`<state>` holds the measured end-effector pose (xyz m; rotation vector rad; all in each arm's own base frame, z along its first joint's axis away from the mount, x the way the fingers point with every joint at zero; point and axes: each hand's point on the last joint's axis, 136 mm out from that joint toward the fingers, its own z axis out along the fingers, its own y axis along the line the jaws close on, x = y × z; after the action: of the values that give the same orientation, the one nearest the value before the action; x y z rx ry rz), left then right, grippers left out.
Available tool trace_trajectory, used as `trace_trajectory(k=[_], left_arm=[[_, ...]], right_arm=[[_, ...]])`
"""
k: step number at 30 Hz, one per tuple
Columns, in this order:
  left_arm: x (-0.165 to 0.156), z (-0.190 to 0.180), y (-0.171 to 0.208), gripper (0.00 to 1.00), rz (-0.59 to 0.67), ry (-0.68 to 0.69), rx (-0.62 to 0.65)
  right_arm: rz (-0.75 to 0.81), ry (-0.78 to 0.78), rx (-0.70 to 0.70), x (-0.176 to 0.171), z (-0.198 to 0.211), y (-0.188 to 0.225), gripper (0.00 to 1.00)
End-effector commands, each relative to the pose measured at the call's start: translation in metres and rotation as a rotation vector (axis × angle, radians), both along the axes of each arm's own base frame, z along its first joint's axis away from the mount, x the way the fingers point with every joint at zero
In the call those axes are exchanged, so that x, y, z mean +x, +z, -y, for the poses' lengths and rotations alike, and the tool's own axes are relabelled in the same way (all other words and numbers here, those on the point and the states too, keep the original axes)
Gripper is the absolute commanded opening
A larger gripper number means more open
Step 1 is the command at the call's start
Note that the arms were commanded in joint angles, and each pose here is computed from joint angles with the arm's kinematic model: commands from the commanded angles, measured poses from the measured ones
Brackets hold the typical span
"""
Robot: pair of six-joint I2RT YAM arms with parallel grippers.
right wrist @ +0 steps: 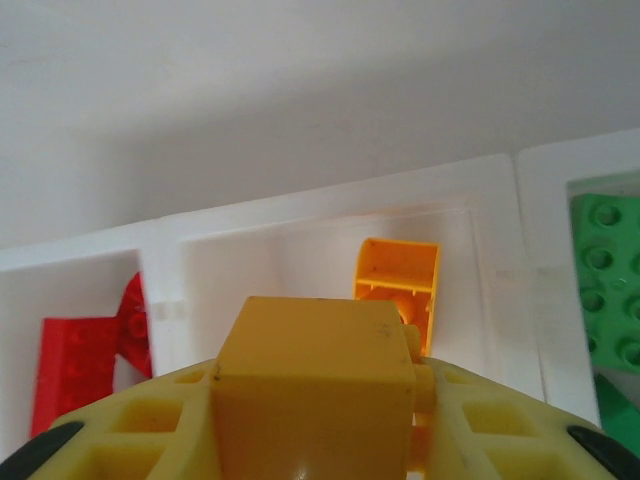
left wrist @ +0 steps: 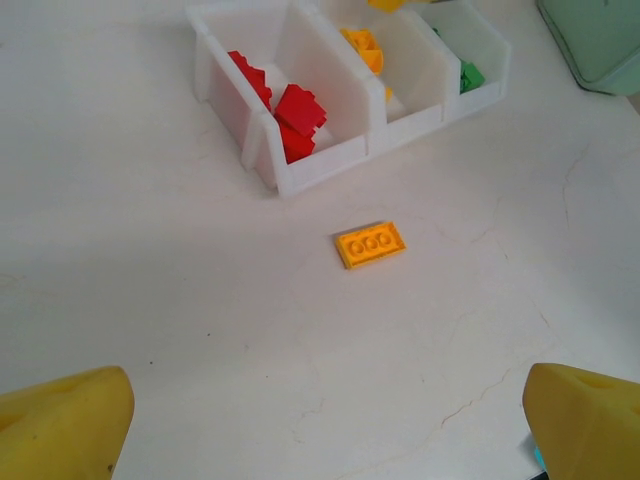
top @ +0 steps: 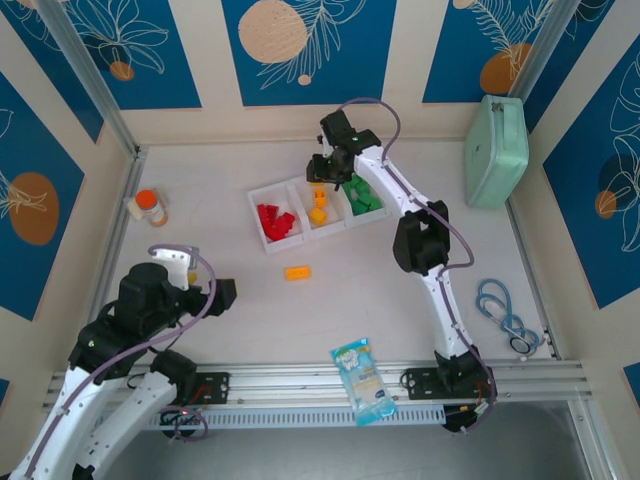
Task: Sort the legos into containers by color
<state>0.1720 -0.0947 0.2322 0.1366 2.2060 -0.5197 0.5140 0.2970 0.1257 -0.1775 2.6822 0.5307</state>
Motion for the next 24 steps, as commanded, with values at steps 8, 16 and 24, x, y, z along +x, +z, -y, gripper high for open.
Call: trace_trajectory(k=[8,16,24], left_arm=[[0.005,-0.015,-0.007,0.99,-0.028,0.089,0.039],[0.007,0.001,-0.016,0.99,-0.085,0.017,0.030],[0.013,0.030,-0.042,0.99,-0.270,-0.095,0.032]], right_arm=[[-0.059,0.060,0.072,-0.016,-0.023,0.005,0.33],[-0.038,0.048,0.043,-0.037,-0.008,0.046,0.95],[0.035,0.041,0.049,-0.088,0.023,0.107,0.99]])
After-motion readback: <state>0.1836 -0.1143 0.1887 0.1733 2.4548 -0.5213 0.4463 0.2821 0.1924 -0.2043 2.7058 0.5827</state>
